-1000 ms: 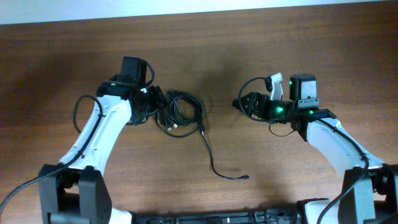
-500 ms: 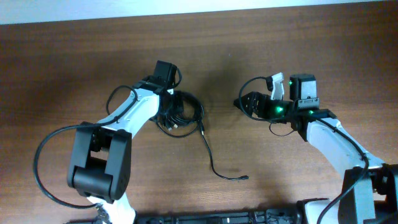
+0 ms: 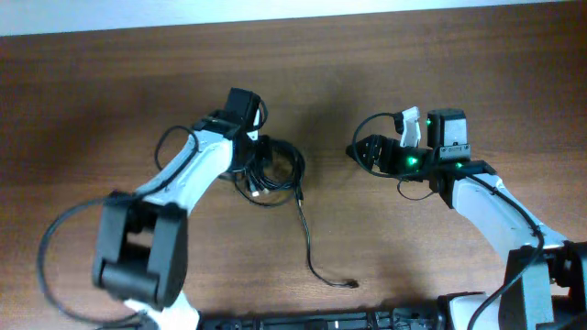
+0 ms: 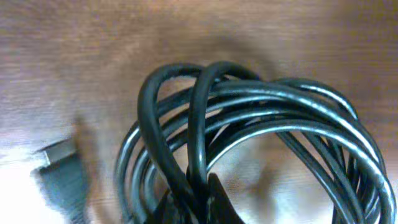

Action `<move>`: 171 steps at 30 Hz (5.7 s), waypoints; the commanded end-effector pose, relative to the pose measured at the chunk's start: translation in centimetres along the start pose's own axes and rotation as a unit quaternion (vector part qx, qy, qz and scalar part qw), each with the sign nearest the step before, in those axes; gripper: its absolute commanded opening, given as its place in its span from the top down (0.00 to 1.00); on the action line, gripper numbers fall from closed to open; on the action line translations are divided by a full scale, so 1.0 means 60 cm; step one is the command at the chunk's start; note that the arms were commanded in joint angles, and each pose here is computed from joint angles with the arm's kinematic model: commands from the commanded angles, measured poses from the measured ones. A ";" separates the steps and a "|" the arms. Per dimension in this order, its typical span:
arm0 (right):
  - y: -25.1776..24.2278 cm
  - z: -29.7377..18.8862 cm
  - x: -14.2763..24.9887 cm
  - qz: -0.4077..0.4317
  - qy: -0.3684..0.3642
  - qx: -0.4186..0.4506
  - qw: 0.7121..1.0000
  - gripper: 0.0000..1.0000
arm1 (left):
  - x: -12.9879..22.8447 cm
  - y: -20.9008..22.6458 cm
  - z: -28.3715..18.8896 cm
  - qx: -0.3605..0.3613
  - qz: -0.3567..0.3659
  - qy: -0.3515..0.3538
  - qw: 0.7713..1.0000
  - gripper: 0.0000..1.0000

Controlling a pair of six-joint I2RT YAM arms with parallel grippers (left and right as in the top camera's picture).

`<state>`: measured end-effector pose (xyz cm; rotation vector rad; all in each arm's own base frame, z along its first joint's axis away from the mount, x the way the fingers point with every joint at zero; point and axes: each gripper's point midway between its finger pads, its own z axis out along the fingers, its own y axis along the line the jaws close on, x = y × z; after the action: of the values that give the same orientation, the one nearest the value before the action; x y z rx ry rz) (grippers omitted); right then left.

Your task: Untangle cables

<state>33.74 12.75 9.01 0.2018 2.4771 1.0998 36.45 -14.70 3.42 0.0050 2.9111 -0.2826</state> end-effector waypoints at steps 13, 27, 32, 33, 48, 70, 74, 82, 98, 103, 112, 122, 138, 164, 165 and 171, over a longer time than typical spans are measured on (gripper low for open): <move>-0.004 0.001 0.001 -0.008 -0.001 0.006 1.000 0.01 | 0.018 -0.015 -0.095 0.017 0.035 -0.011 0.999 1.00; -0.004 0.001 0.001 -0.008 -0.001 0.006 1.000 0.01 | 0.043 -0.016 -0.252 0.034 0.099 -0.088 0.991 1.00; 0.066 -0.010 0.046 0.010 0.073 -0.120 0.990 0.01 | 0.053 0.002 -0.309 0.010 0.097 -0.133 0.986 1.00; 0.084 -0.018 0.062 0.021 0.099 -0.154 0.983 0.01 | 0.048 0.010 -0.311 -0.002 0.078 -0.140 0.987 1.00; 0.318 0.069 0.210 -0.376 0.093 -0.288 0.876 0.46 | 0.033 0.016 -0.289 -0.004 -0.035 -0.136 0.990 1.00; 0.426 -0.013 0.218 -0.324 0.118 -0.436 0.831 0.96 | 0.015 0.050 -0.297 -0.058 -0.072 -0.171 0.981 1.00; 0.481 -0.067 0.151 -0.276 0.047 -0.479 0.832 0.96 | 0.017 0.050 -0.296 -0.060 -0.064 -0.167 0.982 1.00; 0.483 -0.101 0.002 -0.074 -0.073 -0.475 0.874 0.96 | 0.029 0.022 -0.257 -0.017 -0.059 -0.114 0.992 1.00; 0.418 -0.060 -0.101 -0.023 -0.245 -0.362 0.899 0.96 | 0.026 0.007 -0.247 0.005 -0.058 -0.105 0.993 1.00; 0.379 -0.012 -0.081 -0.138 -0.240 -0.275 0.921 0.96 | 0.027 0.008 -0.246 0.005 -0.058 -0.104 0.993 1.00; 0.316 0.063 0.045 -0.228 -0.059 -0.224 0.946 0.96 | 0.021 0.019 -0.248 -0.015 -0.060 -0.115 0.991 1.00; 0.324 0.094 0.120 -0.259 -0.010 -0.207 0.944 0.96 | 0.009 -0.038 -0.253 0.069 -0.032 -0.120 0.990 1.00; 0.199 0.121 0.081 -0.202 -0.051 -0.010 0.978 0.51 | 0.024 -0.100 -0.251 0.052 0.104 -0.142 0.983 1.00; 0.117 0.132 0.271 -0.343 0.220 -0.098 0.908 0.93 | -0.035 0.017 -0.271 0.099 -0.117 -0.147 0.977 1.00; 0.116 0.132 0.269 -0.336 0.219 -0.096 0.911 0.96 | -0.035 0.016 -0.271 0.097 -0.104 -0.148 0.979 1.00; 0.133 0.089 0.213 -0.241 0.200 -0.171 0.934 0.36 | 0.003 -0.007 -0.259 0.093 0.095 -0.119 0.984 1.00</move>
<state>23.88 26.27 4.96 -0.8393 2.4770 1.1940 34.00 -11.38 18.19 0.0098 2.6253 -0.4964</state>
